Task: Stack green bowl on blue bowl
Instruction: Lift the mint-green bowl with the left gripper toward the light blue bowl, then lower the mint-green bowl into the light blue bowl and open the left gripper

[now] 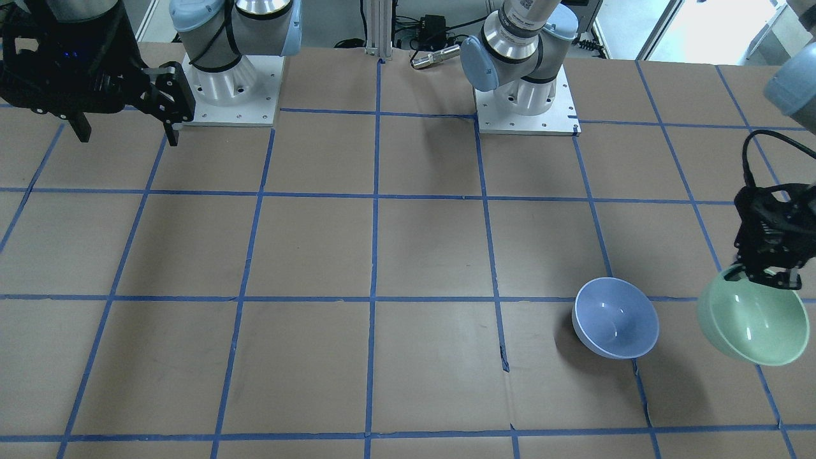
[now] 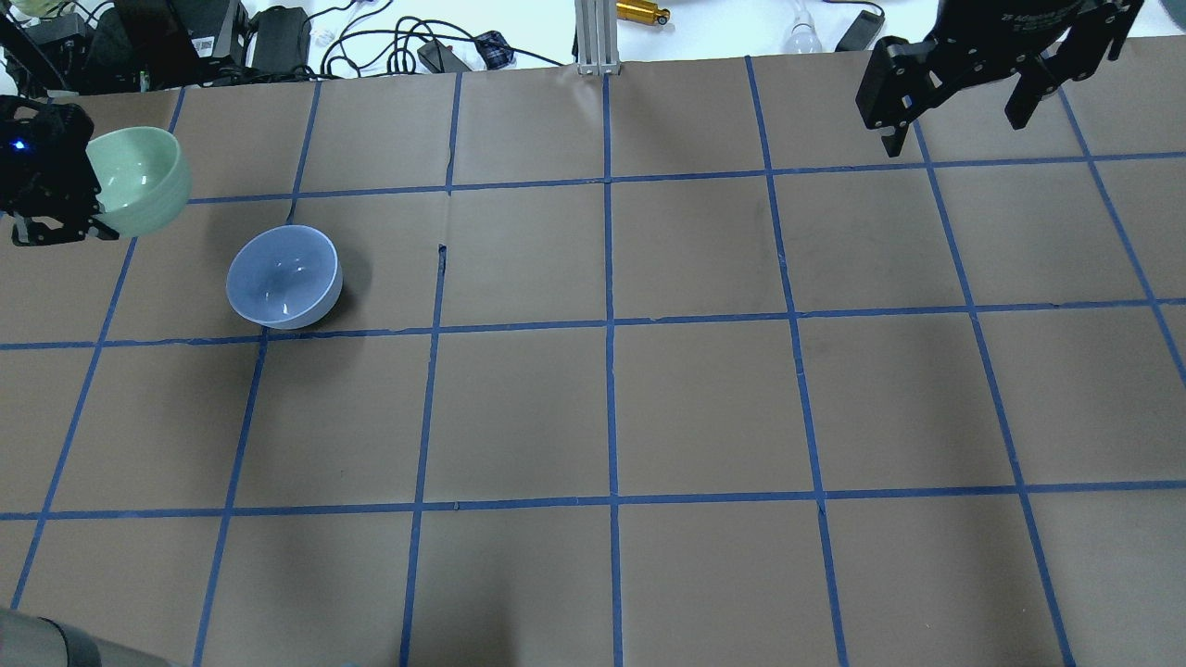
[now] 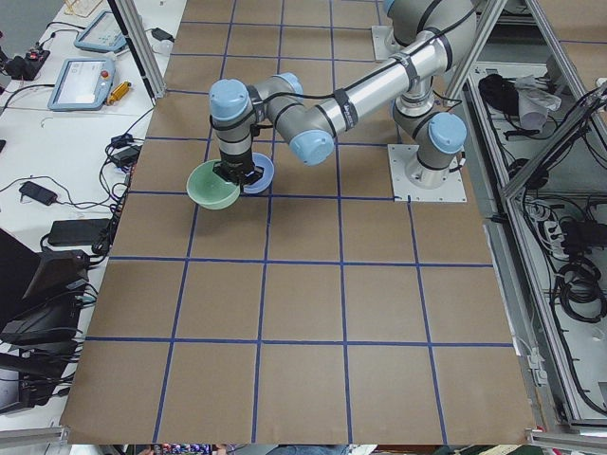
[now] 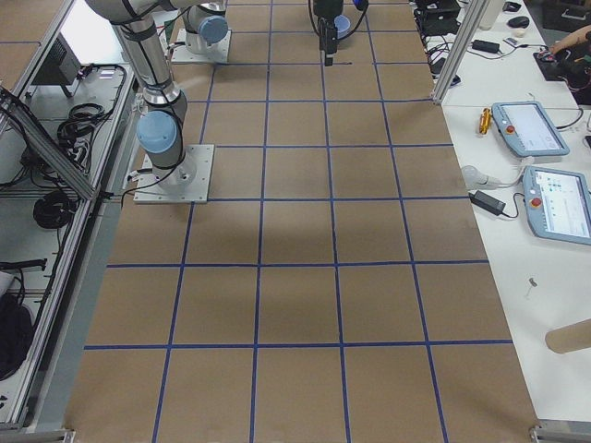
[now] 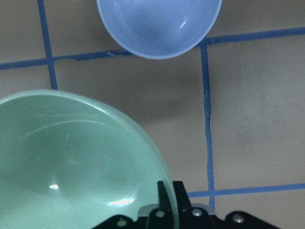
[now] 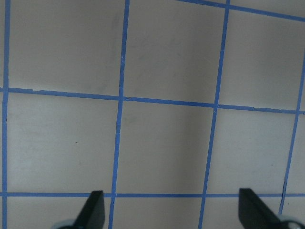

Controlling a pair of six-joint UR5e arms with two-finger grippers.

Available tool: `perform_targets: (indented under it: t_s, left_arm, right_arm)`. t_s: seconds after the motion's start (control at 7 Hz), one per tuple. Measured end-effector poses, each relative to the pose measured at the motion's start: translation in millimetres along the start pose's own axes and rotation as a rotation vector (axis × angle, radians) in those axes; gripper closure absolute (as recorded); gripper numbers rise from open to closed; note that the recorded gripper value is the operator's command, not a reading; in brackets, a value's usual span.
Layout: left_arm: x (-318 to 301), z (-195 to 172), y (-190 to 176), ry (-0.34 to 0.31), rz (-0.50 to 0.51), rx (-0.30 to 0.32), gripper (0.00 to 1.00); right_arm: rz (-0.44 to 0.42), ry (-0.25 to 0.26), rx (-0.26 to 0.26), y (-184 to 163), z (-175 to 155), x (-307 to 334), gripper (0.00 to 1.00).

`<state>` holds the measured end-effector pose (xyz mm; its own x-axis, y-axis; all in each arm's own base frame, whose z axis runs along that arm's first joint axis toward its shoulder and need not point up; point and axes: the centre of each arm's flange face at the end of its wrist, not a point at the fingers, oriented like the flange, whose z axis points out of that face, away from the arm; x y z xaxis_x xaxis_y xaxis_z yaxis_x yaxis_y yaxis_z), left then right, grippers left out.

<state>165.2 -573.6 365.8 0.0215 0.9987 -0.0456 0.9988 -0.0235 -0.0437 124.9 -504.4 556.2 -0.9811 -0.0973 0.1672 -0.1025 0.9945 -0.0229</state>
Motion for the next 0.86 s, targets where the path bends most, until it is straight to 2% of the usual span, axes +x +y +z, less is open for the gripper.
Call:
perform_targets:
  t_s: [0.29, 0.43, 0.86]
  left_arm:
    - [18, 14, -65, -0.035, 0.005, -0.006, 1.00]
    - [28, 27, -85, -0.055, 0.003, -0.014, 1.00]
    - [50, 67, -103, -0.096, -0.016, -0.031, 1.00]
  right_arm:
    - [0.000, 0.000, 0.000, 0, 0, 0, 0.00]
    - [0.000, 0.000, 0.000, 0, 0, 0, 0.00]
    - [0.000, 0.000, 0.000, 0, 0, 0, 0.00]
